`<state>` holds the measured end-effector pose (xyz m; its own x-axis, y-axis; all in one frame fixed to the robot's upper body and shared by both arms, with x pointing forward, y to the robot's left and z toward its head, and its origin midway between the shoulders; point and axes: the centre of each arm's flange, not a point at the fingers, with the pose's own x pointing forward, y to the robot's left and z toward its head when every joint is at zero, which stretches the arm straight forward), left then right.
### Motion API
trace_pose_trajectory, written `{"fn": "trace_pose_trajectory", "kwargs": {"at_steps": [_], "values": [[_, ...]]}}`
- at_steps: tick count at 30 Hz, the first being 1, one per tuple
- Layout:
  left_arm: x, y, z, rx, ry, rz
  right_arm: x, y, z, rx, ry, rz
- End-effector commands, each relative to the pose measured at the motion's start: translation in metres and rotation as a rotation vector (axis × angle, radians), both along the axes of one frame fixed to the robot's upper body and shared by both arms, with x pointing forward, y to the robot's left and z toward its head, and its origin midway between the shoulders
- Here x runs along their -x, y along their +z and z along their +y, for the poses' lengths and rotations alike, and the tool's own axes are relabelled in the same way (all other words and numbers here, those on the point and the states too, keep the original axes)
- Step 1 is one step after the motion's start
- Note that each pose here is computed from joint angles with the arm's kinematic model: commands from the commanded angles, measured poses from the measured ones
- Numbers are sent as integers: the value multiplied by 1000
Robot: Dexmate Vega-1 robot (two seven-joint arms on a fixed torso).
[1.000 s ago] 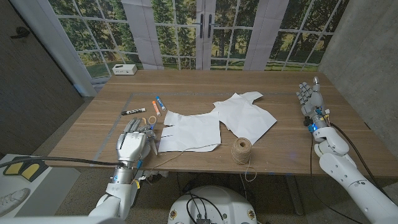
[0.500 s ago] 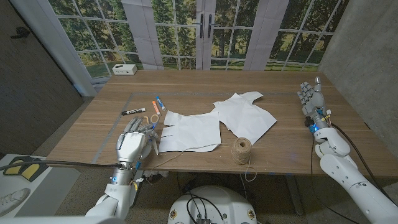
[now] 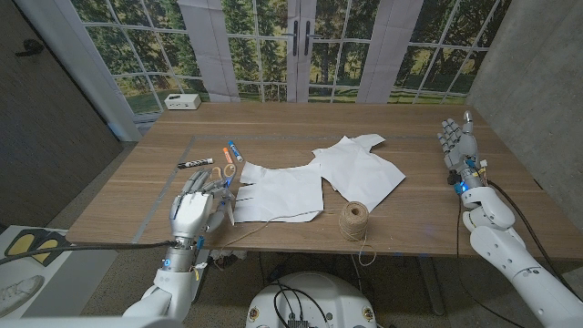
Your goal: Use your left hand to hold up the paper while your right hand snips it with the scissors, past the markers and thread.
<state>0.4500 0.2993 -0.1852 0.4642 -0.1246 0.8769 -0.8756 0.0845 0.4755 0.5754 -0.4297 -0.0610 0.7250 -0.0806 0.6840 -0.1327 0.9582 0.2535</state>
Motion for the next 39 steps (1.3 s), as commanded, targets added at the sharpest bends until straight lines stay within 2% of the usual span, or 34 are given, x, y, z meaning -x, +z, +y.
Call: {"fn": "trace_pose_trajectory", "kwargs": {"at_steps": [1, 14, 20, 22, 27, 39], "values": [[2, 4, -5, 60, -78, -36, 9, 6, -3, 9, -12, -13], [7, 13, -21, 92, -202, -99, 29, 17, -2, 23, -11, -69], [5, 18, -29, 104, -264, -132, 36, 23, 10, 51, -8, -95], [3, 20, -31, 117, -294, -138, 36, 24, 18, 69, -2, -98], [-1, 20, -32, 134, -330, -143, 32, 23, 30, 77, 22, -95], [-8, 22, -29, 236, -423, -161, 21, 18, 44, 78, 50, -87]]}}
